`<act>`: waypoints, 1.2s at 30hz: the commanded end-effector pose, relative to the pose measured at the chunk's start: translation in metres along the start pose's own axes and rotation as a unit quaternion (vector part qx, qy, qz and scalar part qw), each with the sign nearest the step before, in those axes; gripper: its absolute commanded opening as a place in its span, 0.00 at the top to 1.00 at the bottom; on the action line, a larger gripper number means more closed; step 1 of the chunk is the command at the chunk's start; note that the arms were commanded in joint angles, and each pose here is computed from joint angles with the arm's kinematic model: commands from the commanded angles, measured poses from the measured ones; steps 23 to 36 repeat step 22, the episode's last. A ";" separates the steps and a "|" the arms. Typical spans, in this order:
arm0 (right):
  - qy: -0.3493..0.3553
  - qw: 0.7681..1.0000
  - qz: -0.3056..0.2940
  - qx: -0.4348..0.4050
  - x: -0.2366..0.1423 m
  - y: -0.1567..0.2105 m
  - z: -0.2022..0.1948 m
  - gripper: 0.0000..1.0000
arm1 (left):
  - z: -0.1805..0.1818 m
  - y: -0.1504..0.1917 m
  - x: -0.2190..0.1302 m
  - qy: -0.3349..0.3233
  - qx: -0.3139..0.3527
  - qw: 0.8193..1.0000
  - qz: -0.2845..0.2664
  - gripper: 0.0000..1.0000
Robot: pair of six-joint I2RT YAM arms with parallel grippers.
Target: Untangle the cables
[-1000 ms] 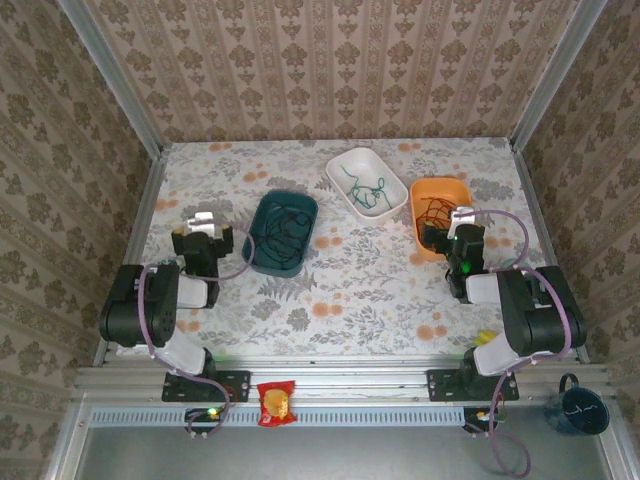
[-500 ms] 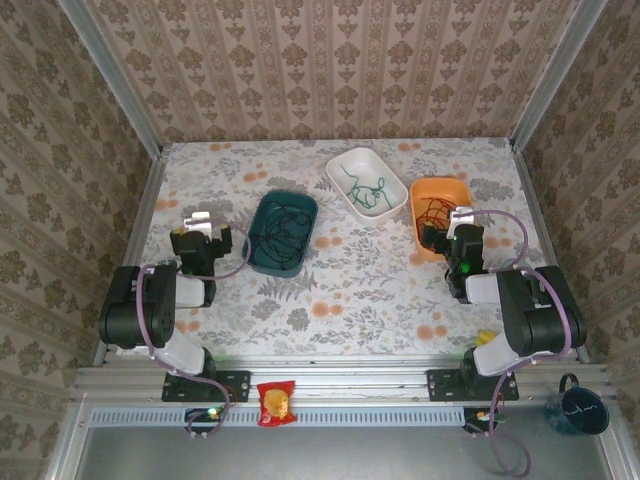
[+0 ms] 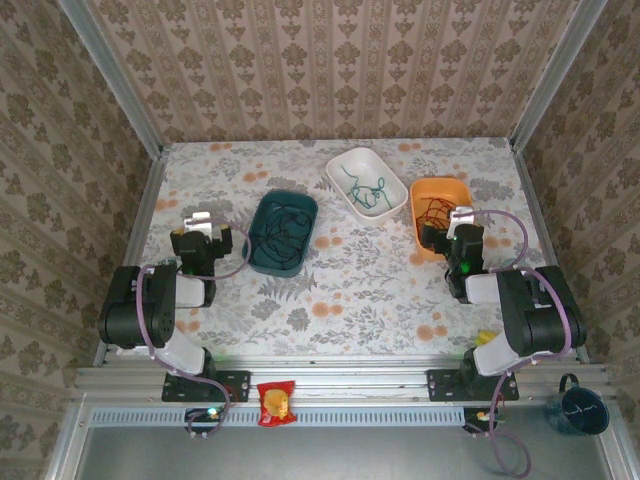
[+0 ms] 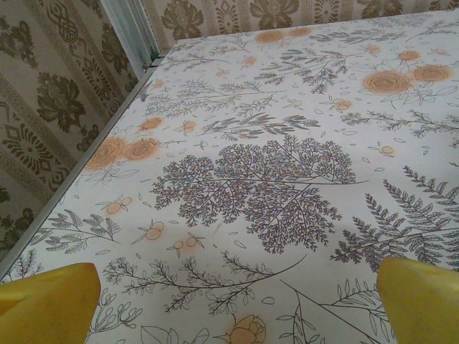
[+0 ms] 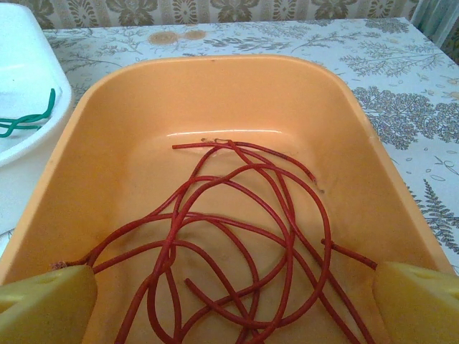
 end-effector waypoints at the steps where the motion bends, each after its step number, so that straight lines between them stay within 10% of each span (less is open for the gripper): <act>1: 0.000 1.000 -0.021 0.002 0.003 -0.013 0.000 0.00 | -0.001 -0.008 0.000 0.006 -0.015 1.000 -0.012 0.00; 36: -0.045 0.999 -0.022 -0.001 0.005 -0.013 0.005 0.00 | -0.001 -0.008 0.000 0.005 -0.015 1.000 -0.012 0.00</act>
Point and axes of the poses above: each hand's point on the last joint's axis, 136 mm out from that joint toward the fingers, its own x axis out along the fingers, its own z axis along the line the jaws close on, y = z × x, the point moved 5 cm from there along -x, back along the fingers, and after that the axes turned 12 degrees about -x, right-handed, at the moved point
